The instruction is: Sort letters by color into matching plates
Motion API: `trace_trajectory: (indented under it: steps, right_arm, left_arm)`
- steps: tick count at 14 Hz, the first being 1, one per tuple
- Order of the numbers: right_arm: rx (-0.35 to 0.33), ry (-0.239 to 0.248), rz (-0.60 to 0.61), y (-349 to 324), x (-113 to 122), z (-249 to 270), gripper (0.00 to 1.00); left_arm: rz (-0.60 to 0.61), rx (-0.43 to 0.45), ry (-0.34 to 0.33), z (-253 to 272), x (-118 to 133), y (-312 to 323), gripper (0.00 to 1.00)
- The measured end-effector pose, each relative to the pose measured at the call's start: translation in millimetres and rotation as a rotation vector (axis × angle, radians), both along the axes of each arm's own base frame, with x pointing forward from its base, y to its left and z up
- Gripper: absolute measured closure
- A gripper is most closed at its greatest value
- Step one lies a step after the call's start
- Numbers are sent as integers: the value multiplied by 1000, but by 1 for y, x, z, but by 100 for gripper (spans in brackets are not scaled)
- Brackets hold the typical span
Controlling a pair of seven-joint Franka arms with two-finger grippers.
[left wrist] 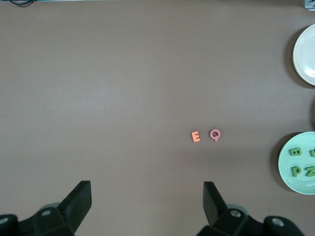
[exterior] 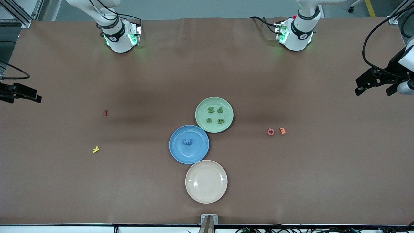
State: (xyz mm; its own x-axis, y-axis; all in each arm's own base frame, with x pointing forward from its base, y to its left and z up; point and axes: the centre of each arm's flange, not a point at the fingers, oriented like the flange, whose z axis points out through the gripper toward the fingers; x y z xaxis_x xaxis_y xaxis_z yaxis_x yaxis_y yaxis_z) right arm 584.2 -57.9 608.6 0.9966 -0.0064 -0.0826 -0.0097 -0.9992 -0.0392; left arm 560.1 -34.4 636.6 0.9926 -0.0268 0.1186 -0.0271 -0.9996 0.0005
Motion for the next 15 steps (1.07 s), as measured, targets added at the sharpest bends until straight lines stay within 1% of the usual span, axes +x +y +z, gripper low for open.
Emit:
trace_trajectory:
  steps: [4,7,11,15]
  right_arm:
    - [0,-10,0,1,-17,4,0]
    - [-6,-31,8,5,-27,18,0]
    - [-13,-54,11,6,-49,36,0]
    - [-12,-67,11,7,-58,43,0]
  left_arm:
    - [0,0,1,-1,0,0,0]
    - [0,0,1,-1,0,0,0]
    - [0,0,1,-1,0,0,0]
    - [0,0,1,-1,0,0,0]
